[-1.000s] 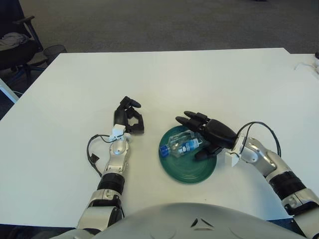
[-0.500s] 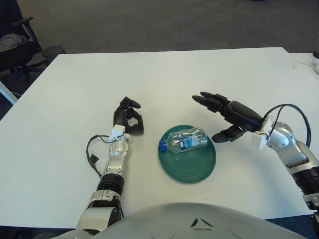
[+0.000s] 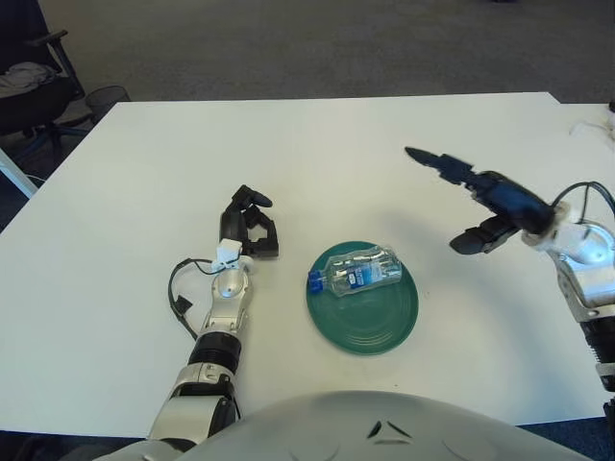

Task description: Put the bottle into the plate.

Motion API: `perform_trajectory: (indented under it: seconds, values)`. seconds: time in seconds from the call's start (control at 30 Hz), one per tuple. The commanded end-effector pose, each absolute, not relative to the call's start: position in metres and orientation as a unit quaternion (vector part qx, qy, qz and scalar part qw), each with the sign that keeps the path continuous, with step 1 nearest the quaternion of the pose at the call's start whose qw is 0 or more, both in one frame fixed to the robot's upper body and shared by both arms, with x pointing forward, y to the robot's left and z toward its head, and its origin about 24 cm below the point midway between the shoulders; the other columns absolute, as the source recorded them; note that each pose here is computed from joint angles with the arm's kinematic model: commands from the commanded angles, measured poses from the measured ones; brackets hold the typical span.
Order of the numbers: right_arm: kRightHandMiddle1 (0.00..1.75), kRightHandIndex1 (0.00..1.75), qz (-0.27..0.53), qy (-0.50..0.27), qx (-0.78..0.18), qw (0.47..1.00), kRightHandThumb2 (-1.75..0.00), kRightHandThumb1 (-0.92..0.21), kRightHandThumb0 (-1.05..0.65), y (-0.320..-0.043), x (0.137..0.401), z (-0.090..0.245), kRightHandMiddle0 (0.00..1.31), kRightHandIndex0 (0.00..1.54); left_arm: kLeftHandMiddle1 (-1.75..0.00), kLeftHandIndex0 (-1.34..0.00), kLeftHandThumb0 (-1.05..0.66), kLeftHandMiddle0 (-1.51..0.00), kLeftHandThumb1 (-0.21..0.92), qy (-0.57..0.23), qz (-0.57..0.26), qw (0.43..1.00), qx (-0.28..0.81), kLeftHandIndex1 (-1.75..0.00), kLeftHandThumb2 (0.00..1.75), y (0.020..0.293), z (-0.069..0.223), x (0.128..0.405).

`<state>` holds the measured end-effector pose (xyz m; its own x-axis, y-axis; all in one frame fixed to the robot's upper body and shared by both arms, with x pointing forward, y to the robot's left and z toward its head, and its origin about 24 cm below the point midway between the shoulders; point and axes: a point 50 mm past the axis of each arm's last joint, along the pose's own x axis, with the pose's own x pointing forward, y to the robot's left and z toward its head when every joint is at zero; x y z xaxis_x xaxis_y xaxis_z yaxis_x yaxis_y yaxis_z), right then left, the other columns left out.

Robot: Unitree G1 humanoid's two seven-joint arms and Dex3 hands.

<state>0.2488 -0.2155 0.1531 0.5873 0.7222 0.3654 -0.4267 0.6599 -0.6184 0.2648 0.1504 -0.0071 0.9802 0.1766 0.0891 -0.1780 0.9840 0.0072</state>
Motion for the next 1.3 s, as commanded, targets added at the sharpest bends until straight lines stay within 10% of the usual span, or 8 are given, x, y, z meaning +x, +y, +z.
perform_trajectory:
  seconds: [0.0,0.23,0.57,0.77,1.27]
  values:
    - [0.53,0.03,0.292,-0.311,-0.190,0.884,-0.35,-0.92,-1.04,-0.219,0.259,0.133,0.00,0.09,-1.67,-0.70,0.00,-0.92,-0.09,0.027,0.092,0.995,0.018,-1.75,1.75,0.150,-0.035,0.249]
    - [1.08,0.15,0.233,-0.064,-0.031,0.970,-0.45,-0.92,-0.89,-0.244,0.317,0.103,0.03,0.29,-1.65,-0.71,0.00,-0.93,-0.09,0.027,0.087,0.996,0.015,-1.75,1.75,0.149,-0.036,0.249]
    - [1.27,0.57,0.209,-0.082,0.083,0.971,-0.45,-0.90,-0.75,-0.242,0.290,0.102,0.15,0.28,-1.65,-0.70,0.00,-0.94,-0.09,0.028,0.087,0.996,0.012,-1.75,1.75,0.149,-0.037,0.247]
    - [1.34,0.72,0.234,-0.172,0.176,0.941,-0.90,-0.72,-0.49,-0.227,0.286,0.086,0.22,0.40,-1.64,-0.71,0.00,-0.94,-0.10,0.024,0.083,0.996,0.005,-1.75,1.75,0.150,-0.037,0.246]
    - [1.29,1.09,0.099,-0.137,0.110,0.979,-0.81,-0.66,-0.65,-0.191,0.271,0.005,0.00,0.23,-1.65,-0.71,0.00,-0.93,-0.09,0.030,0.077,0.997,-0.004,-1.75,1.75,0.153,-0.041,0.244]
